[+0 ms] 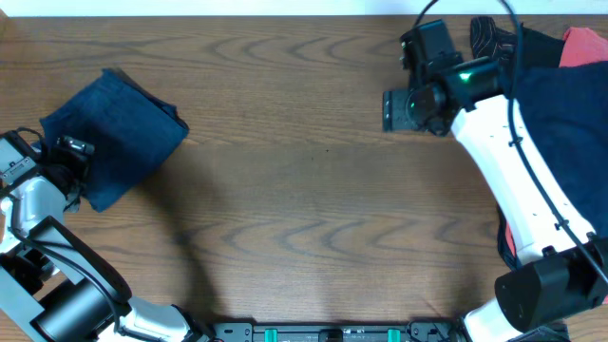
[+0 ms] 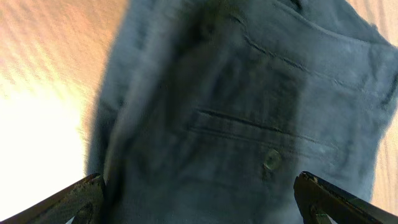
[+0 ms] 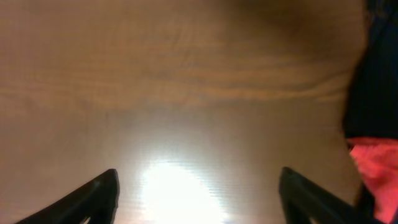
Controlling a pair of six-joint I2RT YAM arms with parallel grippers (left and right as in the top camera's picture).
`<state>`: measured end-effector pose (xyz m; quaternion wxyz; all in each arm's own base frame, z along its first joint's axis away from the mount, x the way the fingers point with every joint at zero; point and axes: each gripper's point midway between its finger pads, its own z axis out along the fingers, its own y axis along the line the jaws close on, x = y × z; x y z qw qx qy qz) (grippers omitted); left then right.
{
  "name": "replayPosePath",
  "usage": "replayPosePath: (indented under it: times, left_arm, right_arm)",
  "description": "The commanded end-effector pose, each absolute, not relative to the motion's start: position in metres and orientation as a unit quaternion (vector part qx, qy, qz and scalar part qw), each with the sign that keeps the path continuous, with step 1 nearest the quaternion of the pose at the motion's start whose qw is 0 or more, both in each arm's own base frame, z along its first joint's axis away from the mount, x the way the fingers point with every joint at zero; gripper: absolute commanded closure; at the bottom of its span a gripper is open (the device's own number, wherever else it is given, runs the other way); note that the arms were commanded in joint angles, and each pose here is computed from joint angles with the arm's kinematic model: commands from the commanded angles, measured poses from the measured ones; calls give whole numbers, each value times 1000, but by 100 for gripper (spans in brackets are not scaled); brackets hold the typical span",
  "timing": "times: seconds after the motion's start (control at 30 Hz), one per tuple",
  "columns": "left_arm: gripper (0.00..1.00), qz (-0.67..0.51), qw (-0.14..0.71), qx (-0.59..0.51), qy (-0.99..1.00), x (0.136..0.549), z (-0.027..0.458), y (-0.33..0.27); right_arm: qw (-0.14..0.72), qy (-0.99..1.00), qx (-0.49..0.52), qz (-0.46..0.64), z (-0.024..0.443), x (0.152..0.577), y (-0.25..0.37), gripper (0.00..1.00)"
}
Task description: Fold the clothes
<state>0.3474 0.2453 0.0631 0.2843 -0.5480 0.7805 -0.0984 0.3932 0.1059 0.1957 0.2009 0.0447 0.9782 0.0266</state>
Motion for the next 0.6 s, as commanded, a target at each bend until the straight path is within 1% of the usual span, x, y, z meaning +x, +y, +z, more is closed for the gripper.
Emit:
replayPosePath:
  times: [0.0, 0.03, 0.07, 0.13, 0.27, 0.37, 0.47, 0.57]
  left_arm:
    - [2, -122, 310, -488, 807, 365, 88, 219]
    - [2, -119, 318, -459, 821, 371, 95, 209]
    - [2, -116, 327, -426, 836, 378, 101, 198]
    - [2, -102, 340, -345, 869, 392, 110, 171]
    - [2, -85, 340, -239, 906, 413, 114, 108]
    - [2, -42, 316, -202, 926, 413, 105, 74]
    - [2, 0, 287, -168, 943, 404, 95, 45]
    - [2, 12, 266, -136, 954, 396, 90, 18]
  right_arm:
    - [240, 959, 146, 43, 215, 413, 71, 8]
    - [249, 953, 159, 58, 218, 421, 63, 2]
    - [257, 949, 170, 72, 221, 427, 55, 1]
    - [272, 939, 189, 95, 226, 438, 35, 1]
    - [288, 926, 220, 104, 231, 446, -13, 1]
    - [280, 927, 234, 87, 227, 438, -44, 1]
    - [249, 932, 253, 71, 218, 419, -70, 1]
    - [222, 933, 278, 62, 211, 402, -89, 1]
